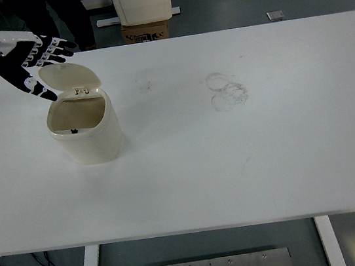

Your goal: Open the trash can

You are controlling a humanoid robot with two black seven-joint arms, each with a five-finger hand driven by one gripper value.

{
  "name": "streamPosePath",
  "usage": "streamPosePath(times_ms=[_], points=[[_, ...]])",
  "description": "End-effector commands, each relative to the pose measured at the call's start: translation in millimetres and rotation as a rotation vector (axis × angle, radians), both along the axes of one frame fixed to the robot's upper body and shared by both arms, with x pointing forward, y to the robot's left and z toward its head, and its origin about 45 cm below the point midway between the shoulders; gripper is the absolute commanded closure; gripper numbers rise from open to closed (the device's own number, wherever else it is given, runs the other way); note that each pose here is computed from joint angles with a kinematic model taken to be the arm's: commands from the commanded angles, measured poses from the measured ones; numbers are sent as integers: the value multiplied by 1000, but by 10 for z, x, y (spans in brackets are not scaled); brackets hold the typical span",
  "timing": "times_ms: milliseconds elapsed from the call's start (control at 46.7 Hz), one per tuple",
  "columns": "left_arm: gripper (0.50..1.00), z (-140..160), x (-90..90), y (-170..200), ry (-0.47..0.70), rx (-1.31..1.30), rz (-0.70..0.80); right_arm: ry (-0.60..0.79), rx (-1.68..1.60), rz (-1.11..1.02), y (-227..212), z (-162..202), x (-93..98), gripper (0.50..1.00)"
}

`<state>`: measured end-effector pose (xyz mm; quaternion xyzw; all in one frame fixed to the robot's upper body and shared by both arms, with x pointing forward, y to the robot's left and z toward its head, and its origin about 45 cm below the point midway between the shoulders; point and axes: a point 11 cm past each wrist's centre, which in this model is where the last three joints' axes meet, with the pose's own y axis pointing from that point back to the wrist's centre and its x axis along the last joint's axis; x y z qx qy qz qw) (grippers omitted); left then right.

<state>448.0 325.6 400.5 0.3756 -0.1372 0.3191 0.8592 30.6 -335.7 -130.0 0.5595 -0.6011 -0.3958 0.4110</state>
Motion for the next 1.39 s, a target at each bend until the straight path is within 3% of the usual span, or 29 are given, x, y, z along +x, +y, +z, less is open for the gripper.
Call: streamPosePath(times_ms=[0, 128, 535, 792, 1370], points=[[500, 62, 51, 93, -16, -30, 42, 0, 0, 0, 0, 0, 0, 509], [500, 127, 113, 235, -32, -75, 103, 0, 0, 0, 0, 0, 0, 509], [500, -97, 162, 705, -2, -276, 306, 0, 0, 0, 0, 0, 0, 509], [500, -154, 193, 1083, -44, -438, 450, 0, 0, 0, 0, 0, 0, 509], [500, -688, -18, 1664, -63, -800, 694, 0, 0, 0, 0, 0, 0, 509]])
